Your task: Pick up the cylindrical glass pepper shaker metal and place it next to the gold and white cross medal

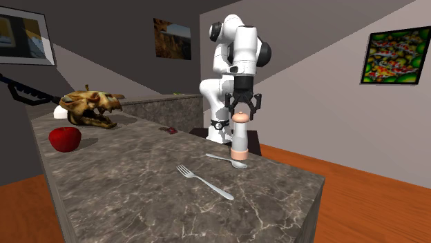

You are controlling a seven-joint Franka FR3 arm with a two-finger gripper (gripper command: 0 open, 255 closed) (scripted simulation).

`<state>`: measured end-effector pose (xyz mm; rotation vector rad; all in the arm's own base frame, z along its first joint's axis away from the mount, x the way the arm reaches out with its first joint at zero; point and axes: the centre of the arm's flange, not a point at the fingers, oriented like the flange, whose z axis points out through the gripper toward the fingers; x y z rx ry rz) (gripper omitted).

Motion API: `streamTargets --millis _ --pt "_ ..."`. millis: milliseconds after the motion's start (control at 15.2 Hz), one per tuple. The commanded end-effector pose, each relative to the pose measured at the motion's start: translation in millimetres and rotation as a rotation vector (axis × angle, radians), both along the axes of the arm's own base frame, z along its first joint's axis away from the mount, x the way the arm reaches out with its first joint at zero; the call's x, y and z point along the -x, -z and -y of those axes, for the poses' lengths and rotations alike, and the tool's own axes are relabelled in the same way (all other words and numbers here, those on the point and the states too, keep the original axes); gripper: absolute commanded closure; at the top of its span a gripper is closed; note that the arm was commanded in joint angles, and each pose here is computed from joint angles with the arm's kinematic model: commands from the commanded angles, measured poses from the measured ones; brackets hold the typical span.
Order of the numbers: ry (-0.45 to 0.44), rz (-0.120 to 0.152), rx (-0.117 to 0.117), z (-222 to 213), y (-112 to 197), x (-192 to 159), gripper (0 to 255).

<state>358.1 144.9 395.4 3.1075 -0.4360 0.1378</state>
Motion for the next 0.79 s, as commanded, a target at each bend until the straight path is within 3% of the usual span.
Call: streamTargets --millis 0,726 --pt "0.0 -0.001 0.0 0.0 0.4 0.2 255" --pt "0.0 -0.001 0.0 0.0 -57.6 0.2 255"
